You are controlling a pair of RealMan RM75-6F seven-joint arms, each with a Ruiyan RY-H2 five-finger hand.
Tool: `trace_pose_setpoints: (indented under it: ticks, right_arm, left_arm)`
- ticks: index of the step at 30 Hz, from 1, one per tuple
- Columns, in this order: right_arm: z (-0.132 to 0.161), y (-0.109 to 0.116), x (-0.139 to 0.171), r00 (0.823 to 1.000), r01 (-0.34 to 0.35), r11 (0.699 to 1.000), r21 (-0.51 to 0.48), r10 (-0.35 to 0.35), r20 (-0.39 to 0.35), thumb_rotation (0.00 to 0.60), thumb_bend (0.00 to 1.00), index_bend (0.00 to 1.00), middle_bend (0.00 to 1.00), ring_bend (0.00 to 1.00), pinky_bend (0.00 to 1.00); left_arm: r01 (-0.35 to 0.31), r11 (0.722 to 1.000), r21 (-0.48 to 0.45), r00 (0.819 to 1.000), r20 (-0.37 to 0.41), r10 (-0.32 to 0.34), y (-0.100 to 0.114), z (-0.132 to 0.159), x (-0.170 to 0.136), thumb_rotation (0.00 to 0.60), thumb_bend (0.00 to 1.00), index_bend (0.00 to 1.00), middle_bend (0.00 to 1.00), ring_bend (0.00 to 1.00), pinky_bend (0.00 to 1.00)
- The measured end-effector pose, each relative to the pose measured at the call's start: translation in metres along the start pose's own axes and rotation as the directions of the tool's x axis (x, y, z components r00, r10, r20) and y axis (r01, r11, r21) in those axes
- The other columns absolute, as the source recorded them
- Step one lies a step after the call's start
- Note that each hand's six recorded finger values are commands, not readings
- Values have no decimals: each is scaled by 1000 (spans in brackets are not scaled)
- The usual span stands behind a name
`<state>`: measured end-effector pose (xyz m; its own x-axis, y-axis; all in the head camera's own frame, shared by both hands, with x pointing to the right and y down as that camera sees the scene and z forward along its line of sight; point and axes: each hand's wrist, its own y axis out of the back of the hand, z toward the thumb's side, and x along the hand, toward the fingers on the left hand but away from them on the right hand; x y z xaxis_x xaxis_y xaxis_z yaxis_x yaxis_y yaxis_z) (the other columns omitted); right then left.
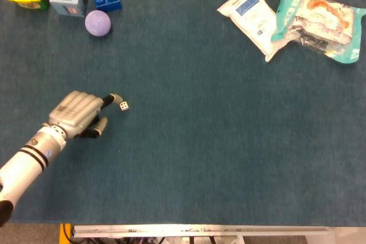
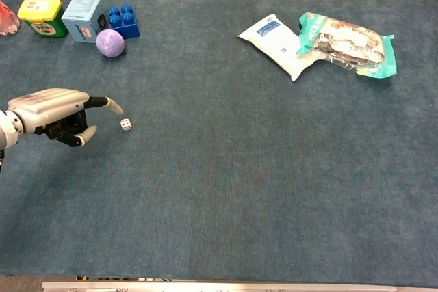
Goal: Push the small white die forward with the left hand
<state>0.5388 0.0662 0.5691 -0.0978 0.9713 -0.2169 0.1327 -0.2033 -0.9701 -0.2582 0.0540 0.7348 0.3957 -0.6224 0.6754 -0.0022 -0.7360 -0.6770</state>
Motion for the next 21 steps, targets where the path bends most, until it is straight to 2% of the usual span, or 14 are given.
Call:
trace_pose_setpoints:
  ticks: [3,5,6,8,9,11,14,19,21]
  right_arm:
    - [2,-1,-2,1000,-5,1000,1,5,-5,600,410,150,336,276,328]
    - [3,-2,-4,1000,-9,1000,1,9,-8,600,410,150,337,276,328]
    - [3,-3,-5,1000,-12,1000,0,12,-9,600,409,150,337,276,328]
    - [4,-4,-6,1000,-16,1000,3,16,-11,600,409,150,336,276,328]
    - [5,-4,-7,1000,-18,1000,4,19,-11,600,409,150,337,276,328]
    - [6,-5,-8,1000,-24,1000,5,24,-13,600,408,150,336,276,328]
    - [7,-8,-8,999,-37,999,8,37,-14,600,409,150,336,277,328]
    - [13,-11,-6,997,-64,998,4,64,-39,600,409,150,337,277,328]
    - [15,-12,-6,996,-73,997,7,74,-49,600,409,150,336,277,328]
  left_arm:
    - [-52,999,-13,998,-21,51,8,-5,-6,600,594,112,877,848,935]
    - [-100,995,-28,994,-45,99,14,-11,-13,600,592,87,742,702,769]
    - [-123,992,-35,991,-57,121,16,-14,-16,600,590,79,697,661,718]
    - [-180,982,-49,980,-94,175,22,-22,-26,600,534,48,541,514,579]
    - [-207,977,-53,973,-112,200,24,-26,-31,600,504,43,508,477,546]
    - [-269,961,-61,953,-158,257,29,-36,-43,600,429,39,421,388,443]
    - [-363,929,-75,913,-229,339,36,-50,-62,600,408,39,359,330,330]
    - [-490,869,-67,828,-346,441,38,-71,-99,600,402,39,284,251,223]
    - [-520,853,-55,802,-376,465,37,-76,-111,600,394,39,255,220,202]
